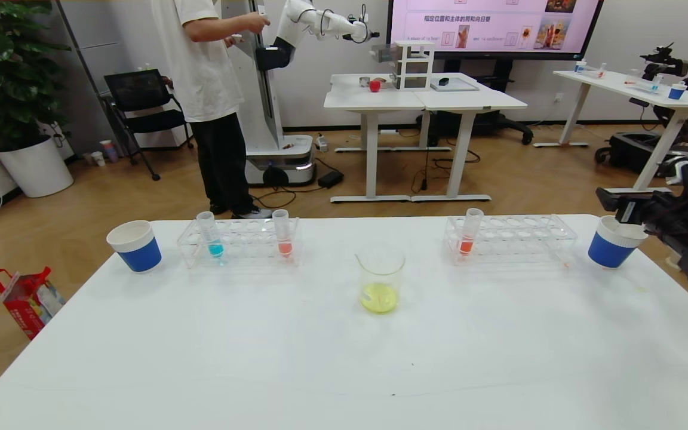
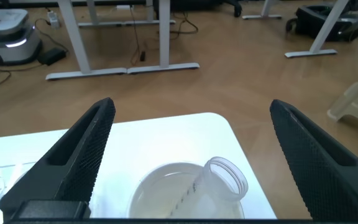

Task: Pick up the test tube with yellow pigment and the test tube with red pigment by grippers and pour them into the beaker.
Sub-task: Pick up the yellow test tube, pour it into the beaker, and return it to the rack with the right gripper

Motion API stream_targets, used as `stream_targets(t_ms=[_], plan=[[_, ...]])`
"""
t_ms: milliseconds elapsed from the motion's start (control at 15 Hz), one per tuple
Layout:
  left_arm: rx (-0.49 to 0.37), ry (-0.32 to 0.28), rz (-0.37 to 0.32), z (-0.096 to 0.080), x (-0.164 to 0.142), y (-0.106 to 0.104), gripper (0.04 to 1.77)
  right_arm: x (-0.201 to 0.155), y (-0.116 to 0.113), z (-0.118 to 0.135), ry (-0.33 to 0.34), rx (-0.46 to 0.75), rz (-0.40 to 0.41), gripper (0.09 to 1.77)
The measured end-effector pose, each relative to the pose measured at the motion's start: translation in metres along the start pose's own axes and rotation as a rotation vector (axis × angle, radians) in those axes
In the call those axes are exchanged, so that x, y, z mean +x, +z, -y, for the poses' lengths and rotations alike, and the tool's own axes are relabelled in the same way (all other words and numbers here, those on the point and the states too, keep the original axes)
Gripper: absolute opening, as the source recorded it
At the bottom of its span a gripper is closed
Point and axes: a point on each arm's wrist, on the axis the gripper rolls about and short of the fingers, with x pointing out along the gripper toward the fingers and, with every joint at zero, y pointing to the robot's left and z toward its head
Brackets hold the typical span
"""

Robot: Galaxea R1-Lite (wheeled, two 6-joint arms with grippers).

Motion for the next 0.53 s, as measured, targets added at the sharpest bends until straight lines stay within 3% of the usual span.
stream_targets(t_ms=[200,533], plan=[[0.0,0.0,0.0,0.0,0.0,0.0,1.75,-0.004,0.02,-0.027,0.06,-0.005,0.044,1.73],[0.0,0.0,0.0,0.0,0.0,0.0,1.75,-0.038,0.057,-0.109,0.256,-0.001,0.102,1.73]])
